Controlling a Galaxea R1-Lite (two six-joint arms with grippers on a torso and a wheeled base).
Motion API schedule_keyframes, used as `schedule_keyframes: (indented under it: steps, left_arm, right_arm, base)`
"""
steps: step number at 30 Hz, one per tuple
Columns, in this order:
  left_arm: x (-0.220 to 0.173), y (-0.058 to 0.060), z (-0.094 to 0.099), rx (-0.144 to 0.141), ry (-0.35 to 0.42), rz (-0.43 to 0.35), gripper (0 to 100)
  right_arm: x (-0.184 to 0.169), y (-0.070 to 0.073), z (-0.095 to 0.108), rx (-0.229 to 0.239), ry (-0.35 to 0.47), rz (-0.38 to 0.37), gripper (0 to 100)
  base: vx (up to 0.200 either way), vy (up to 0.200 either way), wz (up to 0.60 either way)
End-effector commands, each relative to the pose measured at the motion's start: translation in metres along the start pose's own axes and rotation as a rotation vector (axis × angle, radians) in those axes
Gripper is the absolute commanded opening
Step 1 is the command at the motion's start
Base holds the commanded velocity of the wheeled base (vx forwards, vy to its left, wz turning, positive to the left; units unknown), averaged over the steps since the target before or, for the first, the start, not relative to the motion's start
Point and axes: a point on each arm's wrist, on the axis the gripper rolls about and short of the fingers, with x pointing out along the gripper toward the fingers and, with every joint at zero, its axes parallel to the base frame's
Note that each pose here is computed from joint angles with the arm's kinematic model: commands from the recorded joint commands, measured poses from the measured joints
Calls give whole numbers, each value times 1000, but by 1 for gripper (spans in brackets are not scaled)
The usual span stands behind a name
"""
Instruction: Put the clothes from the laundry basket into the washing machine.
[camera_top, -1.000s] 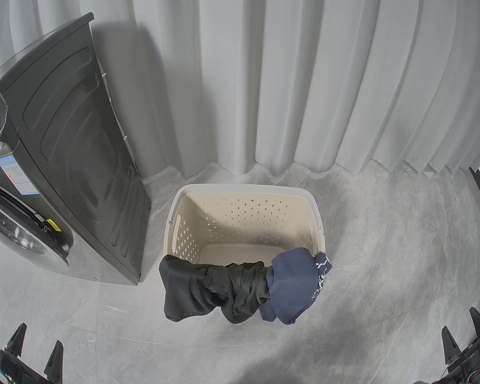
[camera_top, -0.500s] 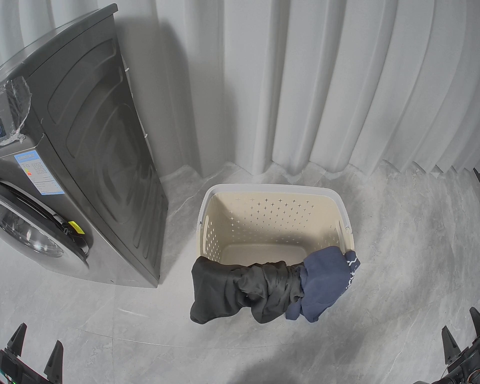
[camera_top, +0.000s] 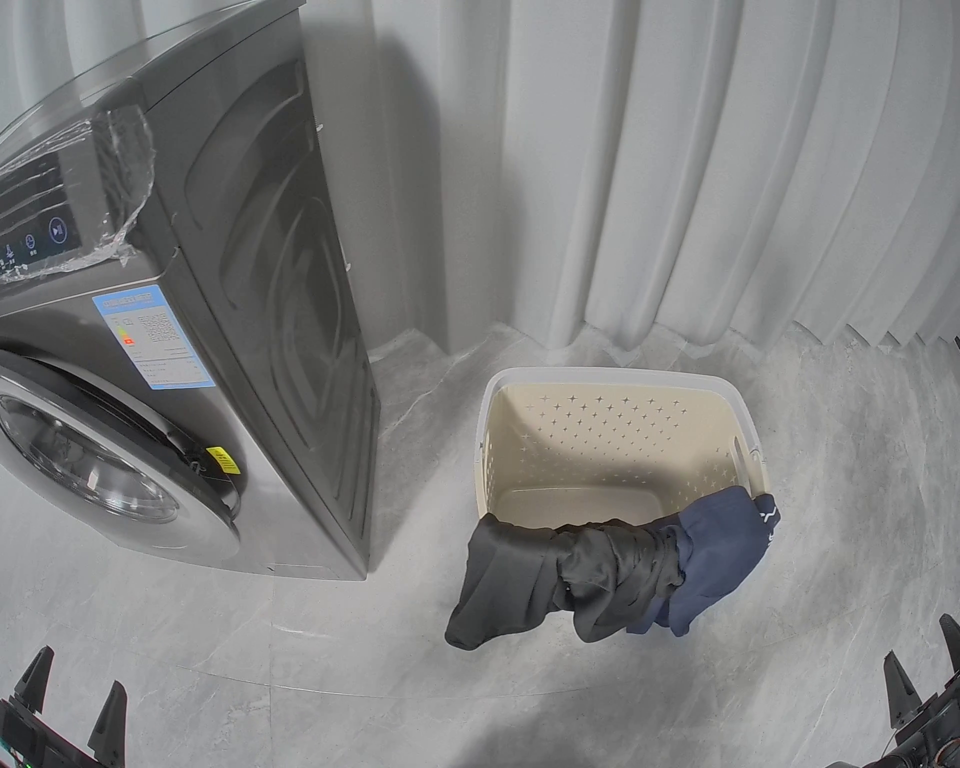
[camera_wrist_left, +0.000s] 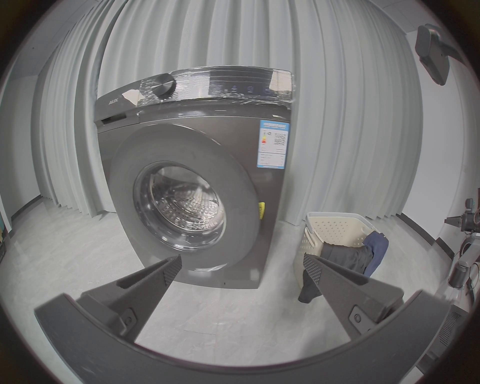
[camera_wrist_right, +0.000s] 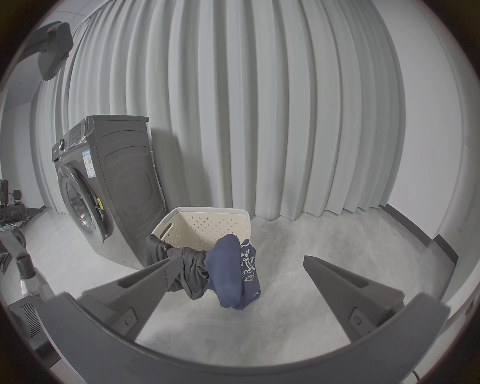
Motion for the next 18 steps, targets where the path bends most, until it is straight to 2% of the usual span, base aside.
schedule_keyframes:
  steps: [1,18]
  left_arm:
    - [0,0,-5,-1,-1,1,100]
    - [0,0,-5,0,-1,1,100]
  right_arm:
    - [0,0,-5,0,4,1,100]
    - [0,0,-5,0,4,1,100]
  base:
    - [0,200,0]
    - [0,200,0]
